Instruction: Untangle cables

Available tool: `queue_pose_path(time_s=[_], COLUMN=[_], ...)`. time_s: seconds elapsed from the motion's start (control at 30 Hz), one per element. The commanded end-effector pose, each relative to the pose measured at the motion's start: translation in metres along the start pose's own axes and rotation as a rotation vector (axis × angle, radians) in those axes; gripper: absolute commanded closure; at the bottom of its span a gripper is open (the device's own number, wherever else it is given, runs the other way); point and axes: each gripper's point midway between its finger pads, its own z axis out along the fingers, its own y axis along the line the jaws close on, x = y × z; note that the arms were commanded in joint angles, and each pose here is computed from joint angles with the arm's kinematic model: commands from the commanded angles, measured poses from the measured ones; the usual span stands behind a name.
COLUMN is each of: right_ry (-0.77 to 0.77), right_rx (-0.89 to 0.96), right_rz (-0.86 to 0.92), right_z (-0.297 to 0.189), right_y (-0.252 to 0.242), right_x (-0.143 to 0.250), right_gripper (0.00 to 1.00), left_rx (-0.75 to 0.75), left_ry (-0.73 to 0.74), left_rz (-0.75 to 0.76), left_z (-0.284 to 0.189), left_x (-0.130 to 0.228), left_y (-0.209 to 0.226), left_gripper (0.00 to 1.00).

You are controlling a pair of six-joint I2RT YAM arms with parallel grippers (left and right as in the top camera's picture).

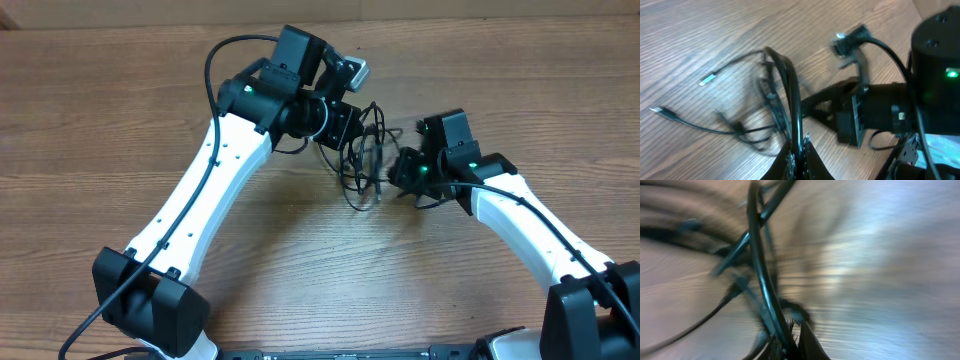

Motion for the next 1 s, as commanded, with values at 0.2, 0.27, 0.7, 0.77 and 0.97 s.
queue_pose_path(time_s=[0.2,0.27,0.7,0.77,0.97], right_ry=[-0.252,-0.273,-0.264,-0.218,-0.163], right_rx=[0.38,0.387,0.307,0.214,-0.1], right_rz=[0.36,0.426,0.552,0.478,0.23], right_z=[-0.055,-0.065,-0.086,-0.08,-0.085], right_y=[-0.14,-0.159,-0.206,-0.189,-0.127], right_x=[-0.06,-0.066,-0.074,-0.073,-0.08], right_gripper=[0.96,0.96,0.54,0.33,0.16], left_rx=[-0.246,-0.289,-0.303,-0.204,-0.009], left_ry=[-0.258,-0.3,-0.357,-0.364,-0.451], left_rz=[-0.164,-0.216,-0.349,-0.303,-0.07], left_z=[-0.131,-0.16,-0.202,-0.199,-0.216], left_x=[-0.021,-0.014,0.004,-0.001,-0.019], left_y=[0.102,0.118,0.133,0.115,0.06], left_gripper=[0.96,0.96,0.96,0.96,0.96])
